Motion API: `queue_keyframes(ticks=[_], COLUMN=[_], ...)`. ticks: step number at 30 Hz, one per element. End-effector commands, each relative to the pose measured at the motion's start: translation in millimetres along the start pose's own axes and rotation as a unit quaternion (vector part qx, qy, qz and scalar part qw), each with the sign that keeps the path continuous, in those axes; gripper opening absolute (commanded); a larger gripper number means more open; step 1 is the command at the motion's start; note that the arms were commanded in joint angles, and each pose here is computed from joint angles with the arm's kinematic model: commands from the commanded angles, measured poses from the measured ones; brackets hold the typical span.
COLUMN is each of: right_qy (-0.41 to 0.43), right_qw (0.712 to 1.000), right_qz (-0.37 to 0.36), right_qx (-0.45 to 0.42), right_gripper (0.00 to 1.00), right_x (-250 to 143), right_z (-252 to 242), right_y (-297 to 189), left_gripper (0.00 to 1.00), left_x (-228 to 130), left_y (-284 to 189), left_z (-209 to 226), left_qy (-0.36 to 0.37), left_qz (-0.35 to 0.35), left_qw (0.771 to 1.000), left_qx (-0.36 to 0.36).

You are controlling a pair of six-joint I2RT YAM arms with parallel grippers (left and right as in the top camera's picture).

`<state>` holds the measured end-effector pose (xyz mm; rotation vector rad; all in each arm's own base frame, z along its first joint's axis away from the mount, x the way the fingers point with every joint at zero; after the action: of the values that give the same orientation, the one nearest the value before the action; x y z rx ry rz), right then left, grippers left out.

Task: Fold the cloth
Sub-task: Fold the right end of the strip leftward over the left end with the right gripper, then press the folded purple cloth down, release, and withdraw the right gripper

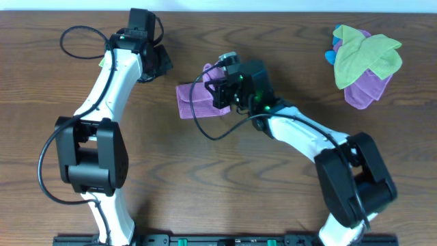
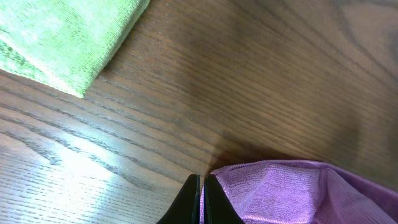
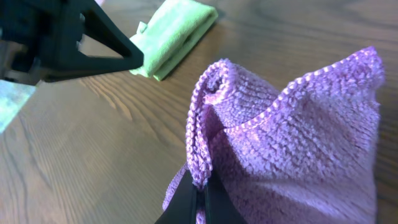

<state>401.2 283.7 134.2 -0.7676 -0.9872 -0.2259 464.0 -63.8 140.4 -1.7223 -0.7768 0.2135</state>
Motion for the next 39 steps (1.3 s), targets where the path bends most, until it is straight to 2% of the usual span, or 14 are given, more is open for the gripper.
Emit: queue_keyframes(ticks=[1,8,16,19,20,22,29,36,39], right_qy=[-0.021,-0.026,-0.027,-0.028,-0.029,-0.029,-0.032,-0.038,-0.037], right_qw=[1.0,0.998,0.997,0.997,0.996,0.996,0.995,0.994,0.995], right_qz=[0.013,0.05,0.076,0.078,0.078,0.078,0.087,0.094,0.093], right_qx=[0.007,0.015,0.01,0.01,0.01,0.011,0.021,0.031,0.028], right_gripper=[0.01,0.01,0.02,0.21,0.24,0.27,0.3,0.4,0.5], right_x=[-1.4,-11.0,-27.4,-29.2,-29.2,-29.4,-34.1,-38.3,-34.4], right_z=[3.6,8.8,13.0,14.3,14.3,14.8,23.9,36.4,33.7], right_y=[16.4,42.3,50.8,52.1,52.1,52.2,53.9,56.5,52.3], left_gripper=[0.06,0.06,0.06,0.06,0.05,0.06,0.06,0.06,0.19], left_x=[11.4,12.4,12.8,13.4,13.8,14.9,25.3,32.2,31.3], left_y=[-21.0,-24.7,-27.1,-30.3,-31.8,-35.1,-47.3,-54.7,-54.7], left_z=[-3.0,-3.7,-4.3,-5.1,-5.4,-5.6,1.4,7.0,6.3], left_qy=[0.014,0.016,0.016,0.016,0.016,0.016,0.003,-0.006,-0.005], left_qz=[-0.025,-0.029,-0.031,-0.034,-0.035,-0.038,-0.053,-0.059,-0.056], left_qw=[1.0,0.999,0.999,0.999,0.999,0.999,0.998,0.998,0.998], left_qx=[-0.01,-0.013,-0.015,-0.017,-0.018,-0.021,-0.025,-0.03,-0.033])
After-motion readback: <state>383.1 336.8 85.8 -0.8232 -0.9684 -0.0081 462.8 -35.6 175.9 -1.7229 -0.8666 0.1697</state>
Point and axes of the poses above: each gripper's point midway between its finger pads, its own y axis out along the fingers, its own z axis along the line the jaws close on, x = y × z, the point moved 4 cm from there along -y, back along the fingers, and after that the axes turned 13 degrees about -y, right-handed, at the moved point
